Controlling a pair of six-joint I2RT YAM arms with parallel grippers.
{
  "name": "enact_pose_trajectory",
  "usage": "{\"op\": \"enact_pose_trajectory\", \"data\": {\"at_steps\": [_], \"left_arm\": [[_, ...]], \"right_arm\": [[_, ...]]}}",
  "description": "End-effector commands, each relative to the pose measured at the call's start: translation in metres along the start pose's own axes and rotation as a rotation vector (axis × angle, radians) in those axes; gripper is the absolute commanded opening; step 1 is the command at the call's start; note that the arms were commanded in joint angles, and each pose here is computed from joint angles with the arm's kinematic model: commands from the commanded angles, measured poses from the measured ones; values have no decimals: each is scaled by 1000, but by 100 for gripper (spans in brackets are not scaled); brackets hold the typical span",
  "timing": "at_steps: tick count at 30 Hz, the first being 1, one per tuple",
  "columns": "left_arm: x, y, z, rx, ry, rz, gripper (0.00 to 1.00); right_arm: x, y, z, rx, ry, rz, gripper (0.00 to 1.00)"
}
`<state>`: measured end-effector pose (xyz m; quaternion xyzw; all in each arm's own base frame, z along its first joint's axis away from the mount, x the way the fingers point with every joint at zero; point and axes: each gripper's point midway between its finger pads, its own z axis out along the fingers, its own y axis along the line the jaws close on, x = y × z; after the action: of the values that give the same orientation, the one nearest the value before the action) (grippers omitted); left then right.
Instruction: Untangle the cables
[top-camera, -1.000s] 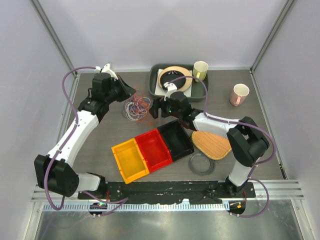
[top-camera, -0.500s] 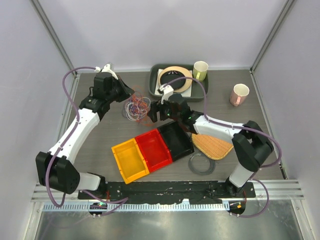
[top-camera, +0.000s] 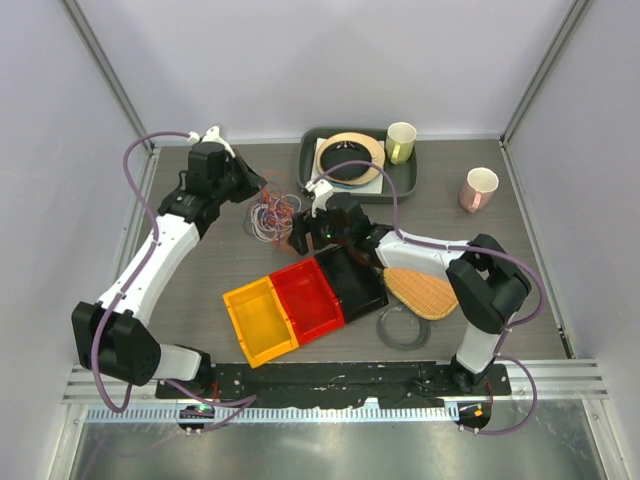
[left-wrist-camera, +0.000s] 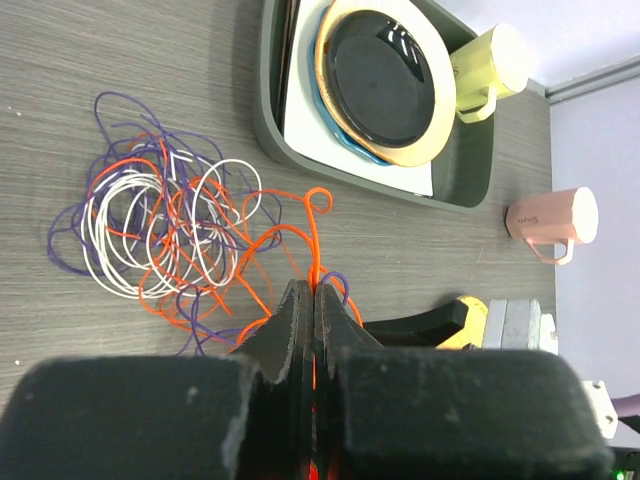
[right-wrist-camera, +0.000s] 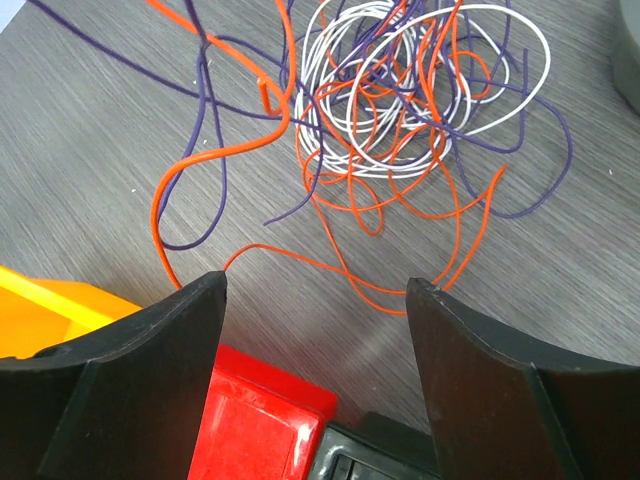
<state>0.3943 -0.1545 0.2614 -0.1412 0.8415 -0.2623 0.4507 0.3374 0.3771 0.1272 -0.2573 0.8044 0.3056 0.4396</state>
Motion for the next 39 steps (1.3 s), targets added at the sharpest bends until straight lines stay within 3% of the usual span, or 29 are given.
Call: {"op": "enact_pose_trajectory", "data": {"at_steps": [1, 7, 13, 16, 20, 23, 25, 27, 28, 29, 30, 32, 33, 39], "left_arm": [[-24, -9, -6, 4, -62, 3, 0], [-24, -5, -1, -14, -65, -3, 0], [-23, -4, 5, -17, -51, -6, 0], [-22, -5, 4, -16, -48, -4, 0], [-22, -3, 4, -22, -53, -5, 0], [-21, -3, 7, -23, -46, -11, 0], [-20, 0, 7, -33, -40, -11, 0], [-18, 8, 8, -61, -36, -21, 0], [-18, 11, 7, -72, -33, -25, 1], [-16, 15, 8, -84, -24, -23, 12], [-15, 20, 8, -101, -13, -23, 50], [-12, 26, 10, -110, -1, 3, 79], [-6, 27, 13, -104, 16, 13, 99], [21, 28, 17, -58, 122, 43, 100]], "right_arm": [[-38, 9, -16, 26, -96, -28, 78], [-61, -23, -54, 276, -178, 24, 78], [-55, 9, -40, 123, -139, -15, 78], [-62, 5, -30, 142, -144, -22, 78], [-39, 1, 7, 131, -74, -35, 77], [-34, 7, 22, 92, -56, -14, 68], [-37, 4, 26, 104, -80, -11, 42], [-50, -2, 19, 149, -116, -2, 1], [-59, -7, 13, 190, -141, -5, 1], [-68, -9, 7, 212, -161, -11, 1], [-78, -12, -1, 241, -176, -26, 1], [-120, -18, -26, 327, -263, -32, 1], [-128, -24, -35, 366, -265, -46, 1], [-212, -35, -100, 512, -469, -19, 1]]}}
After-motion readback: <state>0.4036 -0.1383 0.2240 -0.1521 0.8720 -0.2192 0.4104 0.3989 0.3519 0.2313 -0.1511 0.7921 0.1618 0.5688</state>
